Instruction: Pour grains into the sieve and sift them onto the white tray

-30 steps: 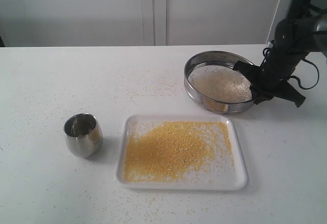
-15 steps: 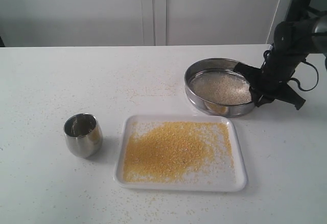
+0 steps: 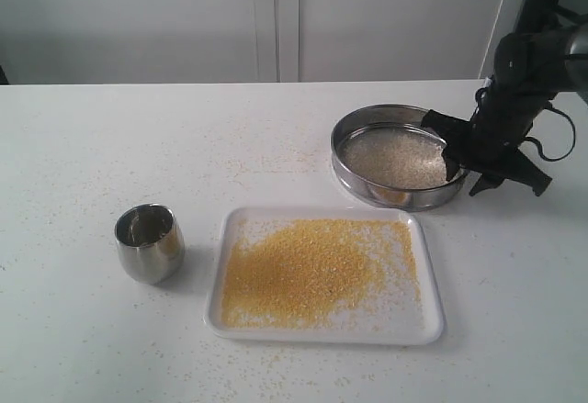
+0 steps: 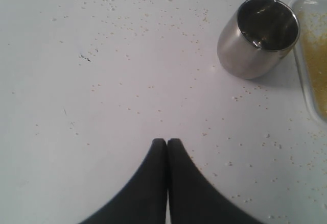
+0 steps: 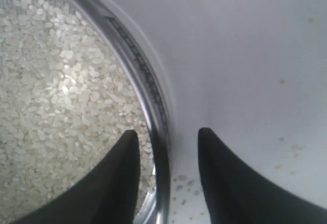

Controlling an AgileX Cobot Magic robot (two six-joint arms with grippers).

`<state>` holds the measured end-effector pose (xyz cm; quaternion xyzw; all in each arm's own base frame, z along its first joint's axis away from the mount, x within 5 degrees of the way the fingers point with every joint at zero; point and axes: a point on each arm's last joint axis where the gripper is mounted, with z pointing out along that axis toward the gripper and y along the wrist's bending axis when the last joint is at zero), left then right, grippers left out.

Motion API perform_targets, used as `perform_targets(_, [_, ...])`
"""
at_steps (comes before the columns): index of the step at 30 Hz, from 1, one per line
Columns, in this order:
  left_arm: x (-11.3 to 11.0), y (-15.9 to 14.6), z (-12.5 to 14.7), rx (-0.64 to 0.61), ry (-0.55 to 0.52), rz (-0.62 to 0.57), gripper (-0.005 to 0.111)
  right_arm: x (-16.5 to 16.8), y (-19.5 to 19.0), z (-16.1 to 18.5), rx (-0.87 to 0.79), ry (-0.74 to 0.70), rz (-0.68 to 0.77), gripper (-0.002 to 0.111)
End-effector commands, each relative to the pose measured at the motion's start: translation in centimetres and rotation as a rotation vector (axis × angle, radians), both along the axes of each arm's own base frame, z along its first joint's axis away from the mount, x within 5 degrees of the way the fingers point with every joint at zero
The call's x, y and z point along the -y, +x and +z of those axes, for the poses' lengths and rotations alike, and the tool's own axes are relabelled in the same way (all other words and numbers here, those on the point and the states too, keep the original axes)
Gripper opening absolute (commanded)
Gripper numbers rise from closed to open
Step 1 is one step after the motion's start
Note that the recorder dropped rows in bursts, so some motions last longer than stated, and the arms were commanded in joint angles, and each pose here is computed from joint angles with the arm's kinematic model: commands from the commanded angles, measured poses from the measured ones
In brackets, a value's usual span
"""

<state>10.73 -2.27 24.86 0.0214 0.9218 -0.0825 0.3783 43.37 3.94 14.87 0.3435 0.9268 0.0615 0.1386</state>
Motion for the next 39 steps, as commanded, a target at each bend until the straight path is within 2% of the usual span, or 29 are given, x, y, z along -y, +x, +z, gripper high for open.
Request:
perform_targets(1, [0.0, -0.2, -0.2, -0.01, -0.011, 0.005, 0.0, 0.4, -0.4, 2.5, 0.025, -0.004, -0.002, 0.037])
perform_targets(6, [0.0, -0.2, -0.2, -0.01, -0.011, 0.005, 0.0, 0.4, -1.4, 6.2, 0.071, -0.026, 0.074, 0.036])
perform_targets(14, [0.0, -0.2, -0.2, -0.01, -0.011, 0.005, 0.0, 0.5, -3.2, 9.5, 0.054, -0.079, 0.227, 0.036])
perform_targets(31, [0.0, -0.2, -0.2, -0.01, -0.011, 0.005, 0.0, 0.8, -7.0, 12.7, -0.118, -0.148, 0.552, 0.036])
perform_targets(39, [0.0, -0.2, -0.2, -0.01, -0.011, 0.005, 0.0, 0.2, -8.1, 14.7, -0.055, -0.12, 0.679, 0.03])
